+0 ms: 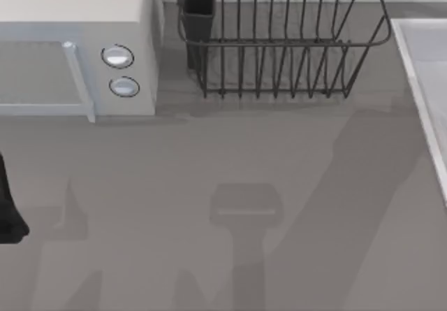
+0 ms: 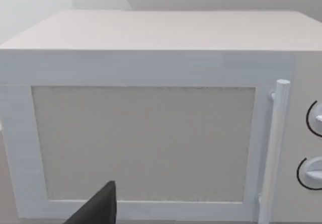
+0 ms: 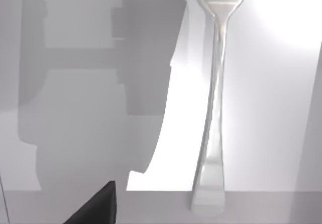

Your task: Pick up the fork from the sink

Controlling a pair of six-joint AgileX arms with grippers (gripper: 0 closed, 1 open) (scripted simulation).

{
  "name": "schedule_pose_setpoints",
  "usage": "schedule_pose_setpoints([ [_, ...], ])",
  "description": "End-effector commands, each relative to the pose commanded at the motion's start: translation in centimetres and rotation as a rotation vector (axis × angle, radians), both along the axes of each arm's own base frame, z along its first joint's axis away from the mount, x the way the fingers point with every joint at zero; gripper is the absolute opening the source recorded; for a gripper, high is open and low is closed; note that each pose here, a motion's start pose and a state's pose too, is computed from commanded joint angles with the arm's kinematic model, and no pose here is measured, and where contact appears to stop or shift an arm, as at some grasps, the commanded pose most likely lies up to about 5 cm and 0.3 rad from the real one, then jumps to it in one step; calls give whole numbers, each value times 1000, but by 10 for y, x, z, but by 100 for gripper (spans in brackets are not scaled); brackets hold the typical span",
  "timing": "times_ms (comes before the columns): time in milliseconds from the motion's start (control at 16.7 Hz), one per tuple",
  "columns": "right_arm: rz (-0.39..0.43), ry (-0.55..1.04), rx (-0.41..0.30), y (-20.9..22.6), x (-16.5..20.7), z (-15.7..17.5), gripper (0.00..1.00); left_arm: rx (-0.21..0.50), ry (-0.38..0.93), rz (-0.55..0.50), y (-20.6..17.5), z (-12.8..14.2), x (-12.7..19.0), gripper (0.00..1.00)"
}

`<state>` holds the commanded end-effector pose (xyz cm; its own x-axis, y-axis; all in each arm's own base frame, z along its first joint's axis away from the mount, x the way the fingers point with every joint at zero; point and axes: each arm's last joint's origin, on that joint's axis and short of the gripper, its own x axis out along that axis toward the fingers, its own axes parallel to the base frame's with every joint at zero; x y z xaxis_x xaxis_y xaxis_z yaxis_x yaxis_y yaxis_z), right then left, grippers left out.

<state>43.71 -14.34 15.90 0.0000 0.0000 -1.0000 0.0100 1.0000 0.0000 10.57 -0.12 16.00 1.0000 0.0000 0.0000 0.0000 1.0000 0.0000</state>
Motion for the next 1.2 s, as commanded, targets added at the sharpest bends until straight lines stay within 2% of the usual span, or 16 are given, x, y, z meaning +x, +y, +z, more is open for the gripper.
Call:
schedule_pose_setpoints([
  [300, 5, 1, 0, 2, 1, -6, 100, 0, 0, 0, 0, 0, 0, 100],
  [420, 4, 3, 1, 1, 4, -26, 100, 0, 0, 0, 0, 0, 0, 100],
  [900, 0, -5, -2, 0, 2, -141, 100, 0, 0, 0, 0, 0, 0, 100],
  [1200, 0, 0, 0, 0, 0, -148, 100, 0, 0, 0, 0, 0, 0, 100],
])
